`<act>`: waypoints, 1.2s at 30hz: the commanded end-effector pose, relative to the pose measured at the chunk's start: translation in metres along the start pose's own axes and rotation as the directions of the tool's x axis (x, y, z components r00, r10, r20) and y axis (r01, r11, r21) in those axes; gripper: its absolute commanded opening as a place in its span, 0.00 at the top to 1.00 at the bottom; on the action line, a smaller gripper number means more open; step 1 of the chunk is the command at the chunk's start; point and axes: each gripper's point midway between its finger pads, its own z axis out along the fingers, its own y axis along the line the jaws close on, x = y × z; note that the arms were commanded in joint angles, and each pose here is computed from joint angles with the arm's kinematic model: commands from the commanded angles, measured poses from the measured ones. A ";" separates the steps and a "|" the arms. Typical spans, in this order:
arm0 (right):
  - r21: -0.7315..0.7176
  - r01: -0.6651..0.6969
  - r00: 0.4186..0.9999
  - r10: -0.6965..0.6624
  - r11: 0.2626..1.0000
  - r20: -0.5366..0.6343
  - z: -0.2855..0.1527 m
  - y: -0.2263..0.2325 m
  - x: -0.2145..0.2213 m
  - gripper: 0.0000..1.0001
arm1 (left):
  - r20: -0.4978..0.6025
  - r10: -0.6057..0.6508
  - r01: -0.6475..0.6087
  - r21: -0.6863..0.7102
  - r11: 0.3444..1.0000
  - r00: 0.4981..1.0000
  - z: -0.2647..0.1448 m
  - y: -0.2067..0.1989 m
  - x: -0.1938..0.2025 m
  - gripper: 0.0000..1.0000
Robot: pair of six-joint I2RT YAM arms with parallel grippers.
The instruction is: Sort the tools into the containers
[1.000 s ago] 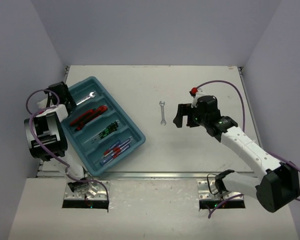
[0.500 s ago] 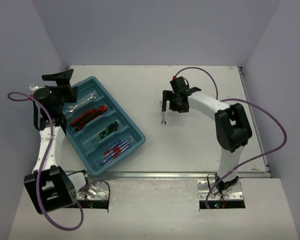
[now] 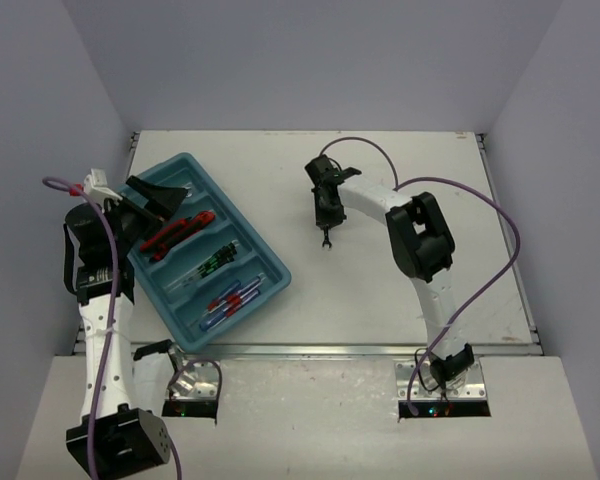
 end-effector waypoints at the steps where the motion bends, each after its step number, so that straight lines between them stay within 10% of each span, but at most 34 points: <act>1: 0.056 0.011 0.990 -0.003 0.998 -0.140 0.028 -0.016 0.046 0.83 | -0.062 0.120 -0.119 0.020 0.993 0.991 -0.012 -0.001 0.015 0.00; 6: 0.022 0.034 0.991 -0.031 0.999 -0.133 0.018 -0.010 0.045 1.00 | -0.117 0.107 -0.103 0.043 0.994 0.987 -0.009 0.010 0.036 0.00; 36: -0.415 0.248 0.878 -0.023 0.875 0.478 -0.240 0.030 0.031 1.00 | -0.395 0.005 0.169 0.405 0.898 0.919 0.062 -0.154 0.211 0.04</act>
